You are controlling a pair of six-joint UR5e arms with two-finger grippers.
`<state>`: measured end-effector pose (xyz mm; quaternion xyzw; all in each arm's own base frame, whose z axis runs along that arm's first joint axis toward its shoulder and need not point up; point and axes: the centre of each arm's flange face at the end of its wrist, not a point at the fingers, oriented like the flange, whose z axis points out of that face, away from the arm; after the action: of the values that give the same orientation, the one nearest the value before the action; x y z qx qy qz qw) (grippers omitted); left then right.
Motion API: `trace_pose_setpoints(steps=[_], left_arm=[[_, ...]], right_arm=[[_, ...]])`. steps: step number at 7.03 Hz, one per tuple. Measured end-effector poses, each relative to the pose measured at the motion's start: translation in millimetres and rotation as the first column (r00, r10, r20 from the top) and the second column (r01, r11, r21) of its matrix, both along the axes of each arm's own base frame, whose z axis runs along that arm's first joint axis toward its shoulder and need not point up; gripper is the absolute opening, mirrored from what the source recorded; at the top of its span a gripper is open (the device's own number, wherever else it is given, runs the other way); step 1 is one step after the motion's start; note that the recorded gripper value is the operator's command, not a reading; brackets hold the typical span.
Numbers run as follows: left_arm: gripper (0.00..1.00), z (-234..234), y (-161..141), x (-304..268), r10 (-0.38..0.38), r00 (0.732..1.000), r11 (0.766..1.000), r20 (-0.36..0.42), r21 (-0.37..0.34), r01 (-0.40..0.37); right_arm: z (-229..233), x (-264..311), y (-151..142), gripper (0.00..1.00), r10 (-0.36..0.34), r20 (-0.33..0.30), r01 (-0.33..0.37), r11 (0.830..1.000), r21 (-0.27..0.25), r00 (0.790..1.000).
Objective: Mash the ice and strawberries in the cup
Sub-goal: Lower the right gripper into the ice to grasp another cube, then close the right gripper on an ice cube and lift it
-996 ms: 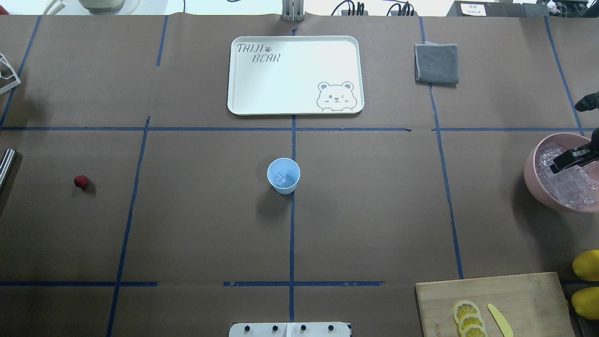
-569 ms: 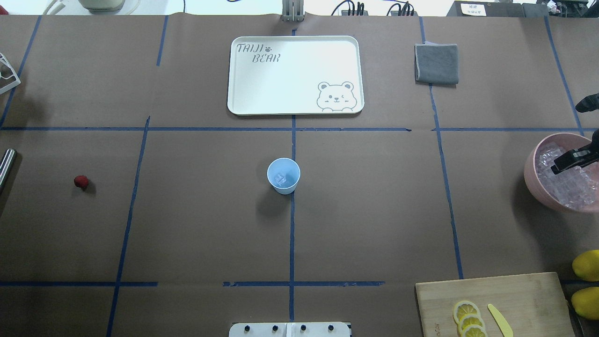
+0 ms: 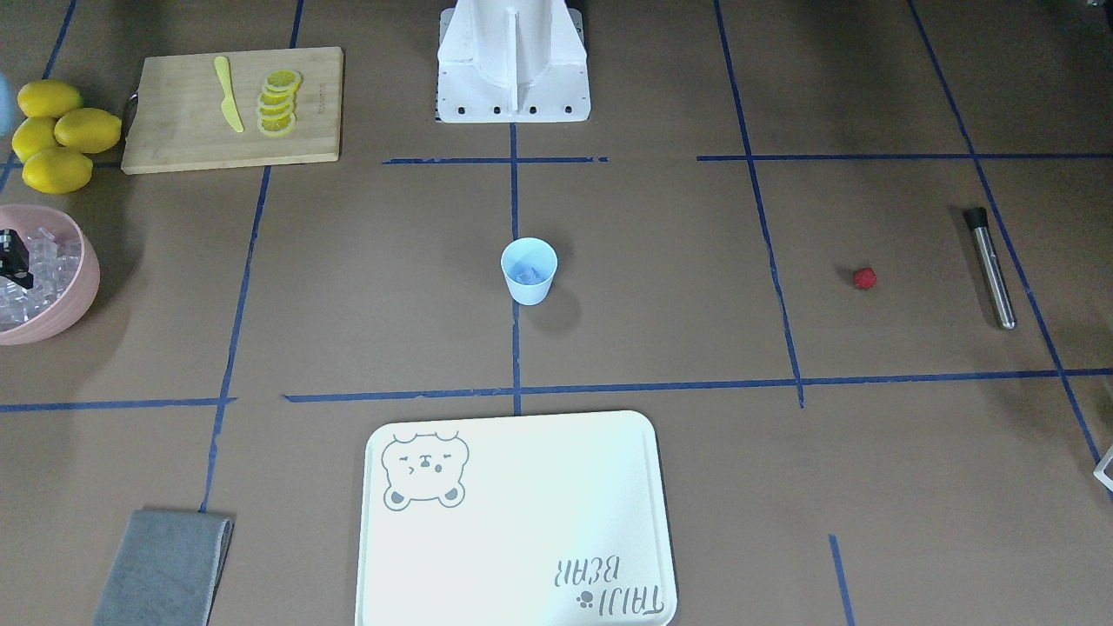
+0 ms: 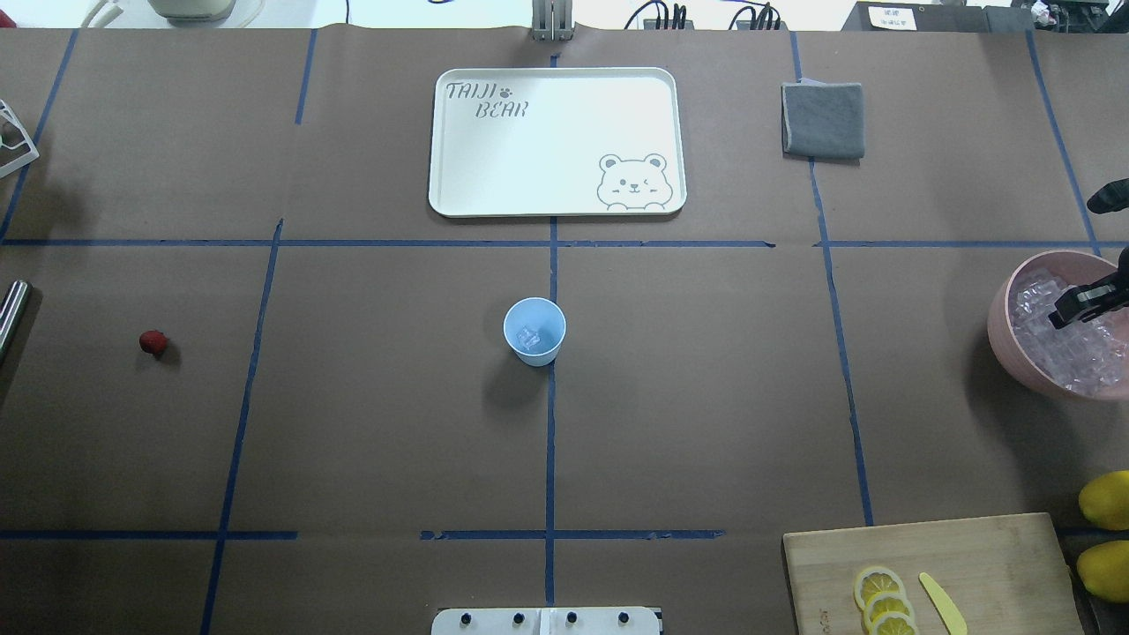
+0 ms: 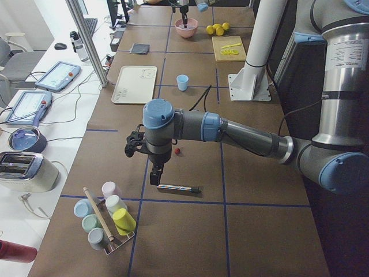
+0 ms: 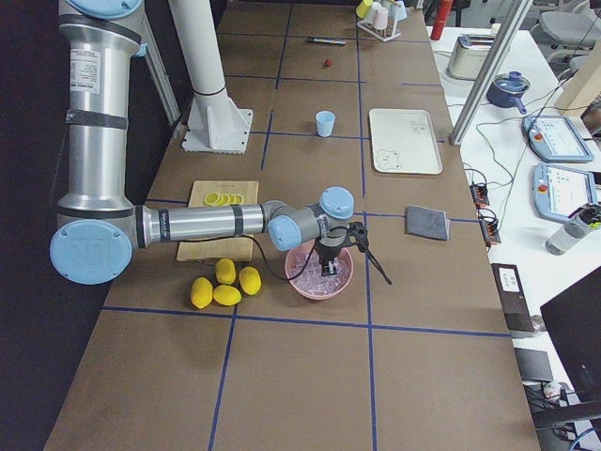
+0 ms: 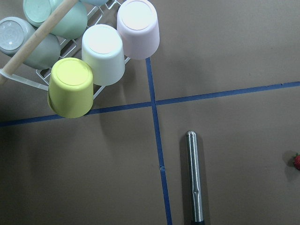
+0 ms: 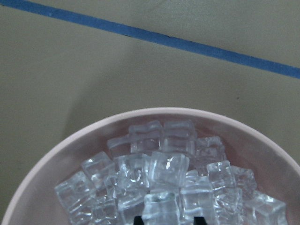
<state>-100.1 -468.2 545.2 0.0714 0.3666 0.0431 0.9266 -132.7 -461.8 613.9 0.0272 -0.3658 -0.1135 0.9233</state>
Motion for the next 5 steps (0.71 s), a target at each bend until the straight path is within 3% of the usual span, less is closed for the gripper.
trace_pose_setpoints(steps=[3,5], left_arm=[[1.00,-0.4,0.0,0.0,0.000,1.000,1.000,0.000,0.000,0.000],[1.00,-0.7,0.0,0.0,0.000,1.000,1.000,-0.001,0.000,0.000]], right_arm=[[-13.9,5.7,3.7,0.00,0.006,0.014,-0.006,1.000,0.022,1.000],[-55.1,26.4,20.8,0.00,0.031,0.034,-0.032,0.998,0.047,0.999]])
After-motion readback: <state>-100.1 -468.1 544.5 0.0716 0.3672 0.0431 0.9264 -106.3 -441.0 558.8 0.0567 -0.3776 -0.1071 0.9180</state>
